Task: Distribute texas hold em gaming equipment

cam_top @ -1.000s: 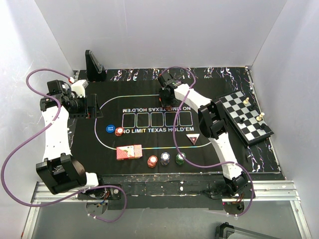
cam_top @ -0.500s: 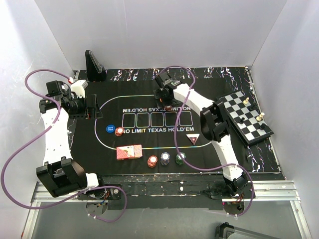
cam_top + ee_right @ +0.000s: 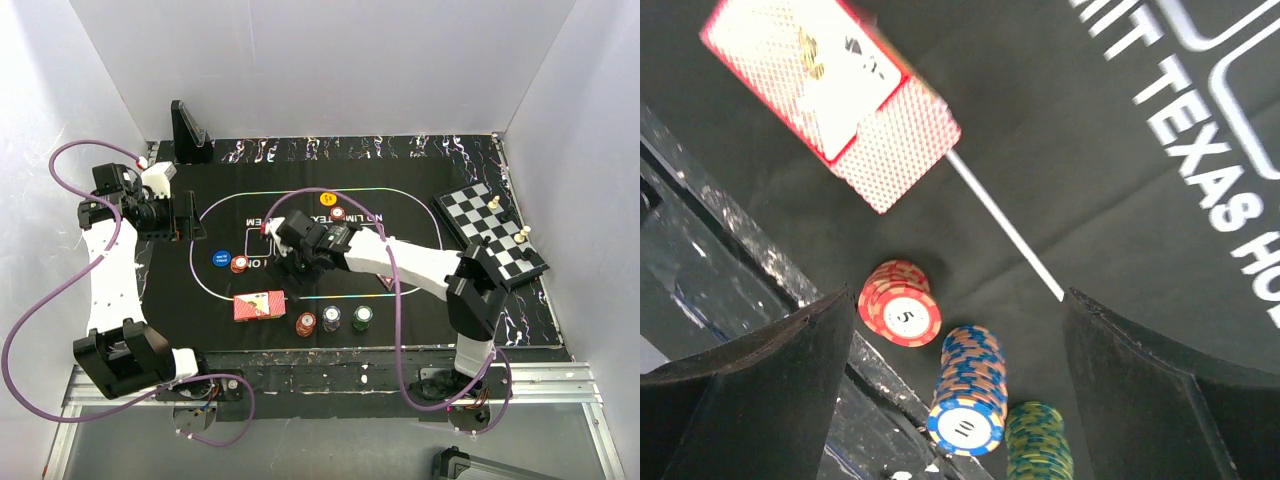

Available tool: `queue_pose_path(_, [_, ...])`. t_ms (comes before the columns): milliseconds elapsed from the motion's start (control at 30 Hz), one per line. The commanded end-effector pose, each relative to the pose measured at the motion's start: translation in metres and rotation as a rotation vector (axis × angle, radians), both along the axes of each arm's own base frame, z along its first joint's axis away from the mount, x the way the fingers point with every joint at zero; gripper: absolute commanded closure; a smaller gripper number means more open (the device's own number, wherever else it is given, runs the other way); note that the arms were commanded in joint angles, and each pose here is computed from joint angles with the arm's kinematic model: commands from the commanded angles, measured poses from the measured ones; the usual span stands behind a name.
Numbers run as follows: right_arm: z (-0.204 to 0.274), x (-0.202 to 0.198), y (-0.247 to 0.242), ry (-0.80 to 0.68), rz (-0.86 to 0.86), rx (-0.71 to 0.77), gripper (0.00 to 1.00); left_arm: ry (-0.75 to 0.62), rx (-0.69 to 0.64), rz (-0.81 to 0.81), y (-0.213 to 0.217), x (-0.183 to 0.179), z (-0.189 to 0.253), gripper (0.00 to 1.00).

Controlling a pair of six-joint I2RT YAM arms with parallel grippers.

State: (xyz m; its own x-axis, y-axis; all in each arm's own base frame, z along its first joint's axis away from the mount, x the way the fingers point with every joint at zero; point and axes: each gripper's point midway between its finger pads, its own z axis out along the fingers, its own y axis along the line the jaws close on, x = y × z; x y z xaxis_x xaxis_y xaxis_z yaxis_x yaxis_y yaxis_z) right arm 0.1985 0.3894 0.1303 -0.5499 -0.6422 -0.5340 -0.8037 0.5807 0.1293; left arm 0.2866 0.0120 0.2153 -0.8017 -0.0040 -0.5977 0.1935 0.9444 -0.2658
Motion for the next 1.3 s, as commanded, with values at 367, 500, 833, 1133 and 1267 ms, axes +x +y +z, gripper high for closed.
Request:
queue_pose_path(367, [-0.065, -0.07, -0.001, 0.161, 0.186, -0.114, 0.08, -0.061, 0.018, 0.007, -0.001, -0.009, 0.025, 0.0])
queue_pose_path(500, [-0.077, -0.08, 0.0, 0.184, 0.202, -0.126, 0.07, -0.059, 0.02, 0.01, -0.001, -0.01, 0.025, 0.0])
queue_pose_path(833, [-0.098, -0.081, -0.005, 0.174, 0.185, -0.163, 0.06, -0.07, 0.029, 0.01, 0.0, -0.01, 0.027, 0.0])
queue_pose_path(1133, [-0.103, -0.083, -0.005, 0.18, 0.169, -0.178, 0.18, -0.072, 0.037, 0.016, 0.002, -0.009, 0.025, 0.0])
queue_pose_path(1267, [-0.106, -0.083, -0.007, 0.174, 0.163, -0.198, 0.26, -0.075, 0.042, 0.017, 0.002, -0.01, 0.026, 0.0])
